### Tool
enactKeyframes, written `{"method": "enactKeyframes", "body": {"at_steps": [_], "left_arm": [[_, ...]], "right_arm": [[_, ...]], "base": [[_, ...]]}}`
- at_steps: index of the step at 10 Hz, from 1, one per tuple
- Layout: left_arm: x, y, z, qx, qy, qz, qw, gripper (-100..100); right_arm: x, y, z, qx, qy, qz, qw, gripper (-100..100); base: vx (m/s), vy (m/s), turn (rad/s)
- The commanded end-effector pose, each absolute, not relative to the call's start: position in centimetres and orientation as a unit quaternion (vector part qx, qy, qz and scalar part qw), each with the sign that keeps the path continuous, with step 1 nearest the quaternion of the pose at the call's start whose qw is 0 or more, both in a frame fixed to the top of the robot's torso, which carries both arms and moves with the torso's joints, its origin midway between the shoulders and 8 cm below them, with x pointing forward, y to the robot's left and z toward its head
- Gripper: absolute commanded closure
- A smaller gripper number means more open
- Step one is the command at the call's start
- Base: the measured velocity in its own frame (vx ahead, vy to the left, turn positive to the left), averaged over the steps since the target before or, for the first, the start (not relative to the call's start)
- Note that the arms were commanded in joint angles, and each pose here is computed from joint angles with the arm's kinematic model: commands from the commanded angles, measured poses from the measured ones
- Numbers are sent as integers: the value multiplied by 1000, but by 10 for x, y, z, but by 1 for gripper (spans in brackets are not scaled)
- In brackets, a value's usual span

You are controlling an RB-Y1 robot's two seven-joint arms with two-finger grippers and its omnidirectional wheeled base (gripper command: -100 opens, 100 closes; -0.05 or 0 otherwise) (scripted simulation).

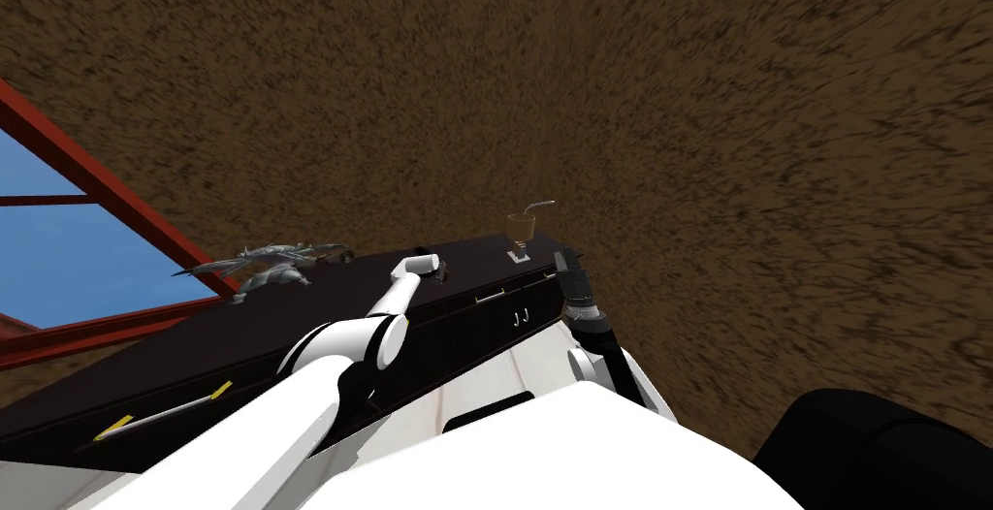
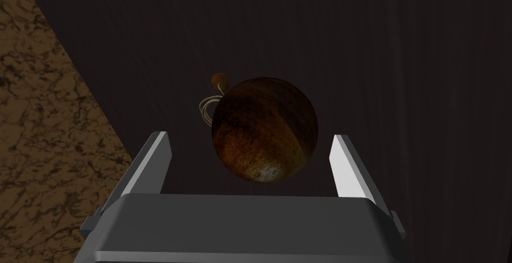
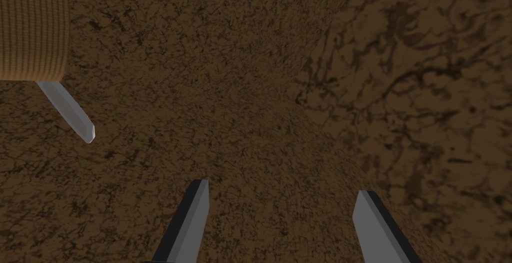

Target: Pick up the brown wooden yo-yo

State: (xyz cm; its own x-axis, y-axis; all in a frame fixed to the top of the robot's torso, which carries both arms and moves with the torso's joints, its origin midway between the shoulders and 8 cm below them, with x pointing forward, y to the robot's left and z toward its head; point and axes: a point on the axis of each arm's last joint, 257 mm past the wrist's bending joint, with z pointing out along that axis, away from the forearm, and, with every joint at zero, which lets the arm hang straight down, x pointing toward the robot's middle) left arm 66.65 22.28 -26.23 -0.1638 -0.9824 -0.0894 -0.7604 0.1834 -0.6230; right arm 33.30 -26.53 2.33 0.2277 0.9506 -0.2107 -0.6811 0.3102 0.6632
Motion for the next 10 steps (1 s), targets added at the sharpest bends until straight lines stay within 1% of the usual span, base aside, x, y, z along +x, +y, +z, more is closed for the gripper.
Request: {"method": "enactKeyframes", "body": {"at_steps": [1, 2, 3, 4, 6, 7, 8, 10], "left_arm": [[665, 249, -267, -603, 724, -224, 249, -100], [665, 249, -267, -603, 724, -224, 249, -100], [664, 270, -270, -608, 720, -222, 251, -100], [664, 270, -270, -608, 720, -222, 251, -100], [661, 301, -274, -615, 713, -220, 255, -100], [661, 292, -274, -614, 714, -221, 254, -100], [661, 294, -274, -613, 715, -221, 254, 100], [661, 294, -274, -614, 715, -221, 254, 100]], "right_arm": [[333, -265, 23, 223, 302, 543, 751, 0], [333, -265, 23, 223, 302, 543, 751, 0], [333, -265, 23, 223, 302, 543, 751, 0], [333, -265, 23, 223, 302, 543, 751, 0], [333, -265, 23, 223, 302, 543, 751, 0], [333, -265, 23, 223, 302, 543, 751, 0], [333, -265, 23, 223, 302, 543, 751, 0], [333, -265, 23, 223, 302, 543, 751, 0]], "base": [[14, -101, -123], [3, -76, -39], [0, -73, -85], [2, -50, -44], [5, -47, -83], [7, -32, -13], [-3, -5, 13], [0, 0, 0]]}}
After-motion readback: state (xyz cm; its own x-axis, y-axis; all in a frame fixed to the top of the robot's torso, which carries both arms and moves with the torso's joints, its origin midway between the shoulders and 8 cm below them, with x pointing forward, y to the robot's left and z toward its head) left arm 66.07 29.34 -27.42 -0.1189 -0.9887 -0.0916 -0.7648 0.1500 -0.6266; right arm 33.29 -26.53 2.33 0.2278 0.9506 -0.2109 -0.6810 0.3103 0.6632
